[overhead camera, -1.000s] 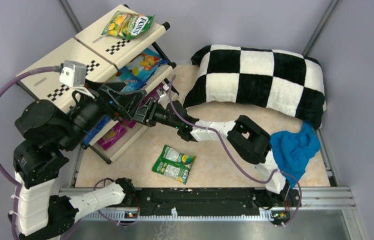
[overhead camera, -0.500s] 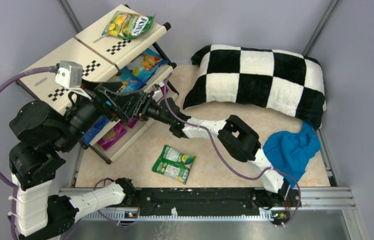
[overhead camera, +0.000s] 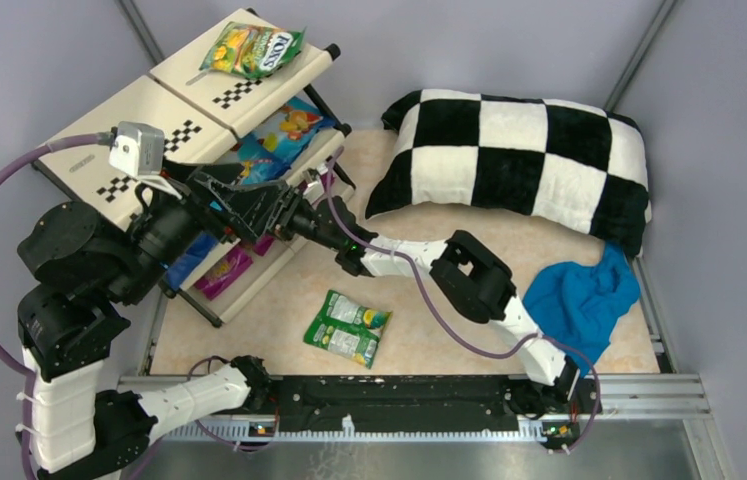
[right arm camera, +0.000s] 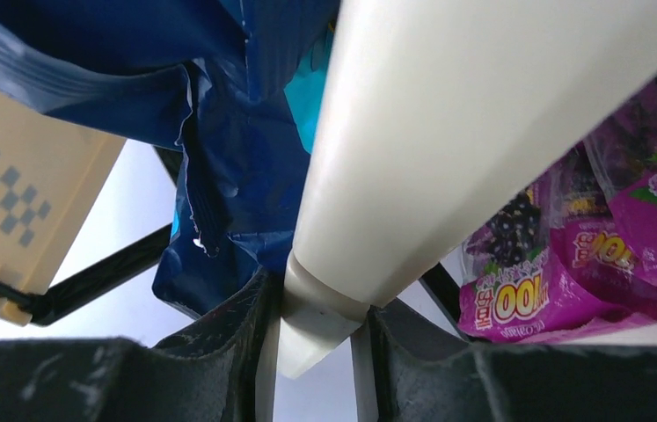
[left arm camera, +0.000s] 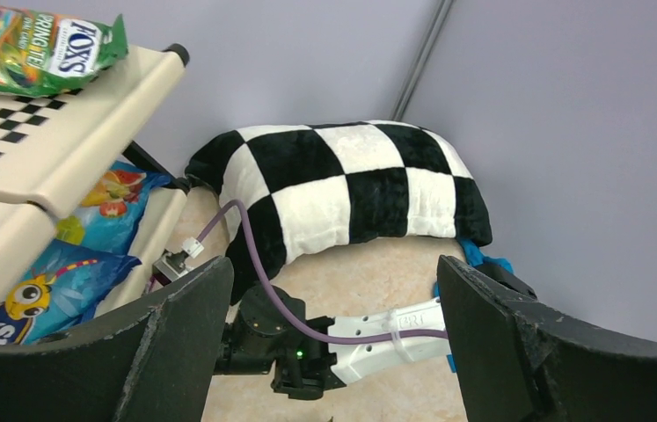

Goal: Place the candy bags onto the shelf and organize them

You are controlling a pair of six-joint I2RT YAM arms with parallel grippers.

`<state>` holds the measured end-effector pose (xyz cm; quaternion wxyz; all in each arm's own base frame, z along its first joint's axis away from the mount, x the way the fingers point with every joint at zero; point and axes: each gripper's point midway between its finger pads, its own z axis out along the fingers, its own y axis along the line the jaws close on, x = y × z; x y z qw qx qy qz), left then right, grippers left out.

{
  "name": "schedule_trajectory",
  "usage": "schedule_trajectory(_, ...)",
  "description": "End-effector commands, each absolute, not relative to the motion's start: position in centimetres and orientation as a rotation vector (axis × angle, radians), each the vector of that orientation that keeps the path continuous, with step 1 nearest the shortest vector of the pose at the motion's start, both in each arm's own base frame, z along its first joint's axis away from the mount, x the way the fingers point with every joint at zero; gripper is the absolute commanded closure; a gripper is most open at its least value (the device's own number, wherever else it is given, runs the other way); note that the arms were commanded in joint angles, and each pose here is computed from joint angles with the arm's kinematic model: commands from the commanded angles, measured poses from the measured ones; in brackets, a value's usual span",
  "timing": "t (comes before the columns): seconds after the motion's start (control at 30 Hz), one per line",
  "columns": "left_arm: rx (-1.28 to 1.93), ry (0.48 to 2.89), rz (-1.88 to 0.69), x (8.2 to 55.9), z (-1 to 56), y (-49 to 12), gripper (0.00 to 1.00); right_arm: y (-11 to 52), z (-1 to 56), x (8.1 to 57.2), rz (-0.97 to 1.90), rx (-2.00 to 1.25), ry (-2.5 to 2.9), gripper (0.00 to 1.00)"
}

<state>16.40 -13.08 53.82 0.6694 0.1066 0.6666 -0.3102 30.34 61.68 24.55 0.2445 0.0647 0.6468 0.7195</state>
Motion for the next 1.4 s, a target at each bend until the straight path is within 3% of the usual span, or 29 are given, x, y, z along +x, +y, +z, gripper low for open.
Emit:
schedule_trajectory(0.0, 0.242, 1.488, -0.693, 16.4, 54.4, -12.9, 0.08, 56.3, 33.0, 32.6, 1.988, 0.232, 1.508, 1.0)
schedule_trajectory(0.3, 0.253, 1.486, -0.724, 17.0, 54.5, -14.2, 0.08, 52.5, 35.3, 33.7, 2.077, 0.326, 1.456, 1.0)
schedule_trajectory(0.57, 0.253, 1.5, -0.749, 17.3, 54.0, -15.1, 0.08, 49.0, 34.9, 32.9, 1.903, 0.388, 1.408, 1.0)
schedule_trajectory(0.9, 0.27, 1.509, -0.818, 17.7, 53.7, -16.9, 0.08, 51.7, 32.6, 32.2, 1.944, 0.286, 1.513, 0.99)
schedule_trajectory(1.03, 0.285, 1.487, -0.885, 17.4, 54.5, -18.0, 0.08, 51.3, 32.2, 31.4, 1.884, 0.174, 1.597, 0.61)
schedule_trajectory(1.1, 0.291, 1.472, -0.926, 17.3, 55.1, -18.7, 0.08, 50.8, 31.9, 30.9, 1.817, 0.084, 1.662, 0.48)
schedule_trajectory(1.37, 0.39, 1.486, -1.108, 17.6, 54.0, -23.6, 0.08, 43.5, 26.7, 26.8, 1.456, -0.315, 1.96, 0.17)
